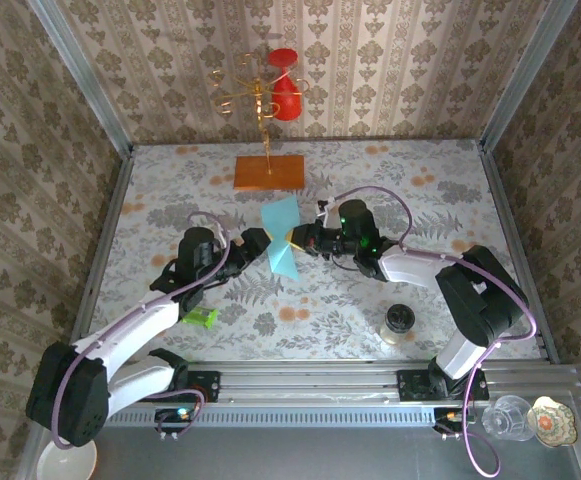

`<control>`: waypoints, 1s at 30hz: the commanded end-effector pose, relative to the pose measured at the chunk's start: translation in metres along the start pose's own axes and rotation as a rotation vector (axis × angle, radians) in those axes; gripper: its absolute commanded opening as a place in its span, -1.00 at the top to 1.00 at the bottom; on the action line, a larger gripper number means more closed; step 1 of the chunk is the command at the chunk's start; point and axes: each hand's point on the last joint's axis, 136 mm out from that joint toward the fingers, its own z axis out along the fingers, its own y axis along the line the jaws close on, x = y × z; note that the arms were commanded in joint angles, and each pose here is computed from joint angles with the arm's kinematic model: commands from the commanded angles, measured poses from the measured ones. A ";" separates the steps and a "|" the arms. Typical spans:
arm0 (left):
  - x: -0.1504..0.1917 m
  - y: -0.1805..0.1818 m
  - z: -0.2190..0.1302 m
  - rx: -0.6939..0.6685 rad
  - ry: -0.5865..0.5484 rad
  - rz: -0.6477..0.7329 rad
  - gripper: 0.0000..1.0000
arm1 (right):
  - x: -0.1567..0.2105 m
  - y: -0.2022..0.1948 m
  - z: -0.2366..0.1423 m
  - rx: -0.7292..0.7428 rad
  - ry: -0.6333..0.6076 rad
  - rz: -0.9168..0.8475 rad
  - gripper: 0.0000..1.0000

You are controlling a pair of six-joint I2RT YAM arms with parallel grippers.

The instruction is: Fold a paper plane with a square sheet of paper (pick it up from the middle)

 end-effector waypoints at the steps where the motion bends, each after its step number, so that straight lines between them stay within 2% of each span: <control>1: 0.005 -0.026 0.002 0.123 0.044 0.014 -0.91 | -0.005 0.037 -0.002 -0.130 0.018 -0.014 0.94; 7: 0.011 -0.051 0.009 0.232 0.105 0.034 -0.85 | -0.008 0.051 -0.008 -0.177 0.018 -0.004 0.93; 14: 0.008 -0.058 0.012 0.267 0.104 0.030 -0.37 | -0.011 0.051 -0.013 -0.179 0.008 -0.002 0.91; 25: 0.007 -0.061 0.012 0.289 0.105 0.020 0.13 | -0.013 0.041 -0.019 -0.164 0.012 0.007 0.90; 30: 0.008 -0.055 0.016 0.267 0.116 0.018 0.44 | -0.013 0.036 -0.020 -0.152 0.011 0.015 0.85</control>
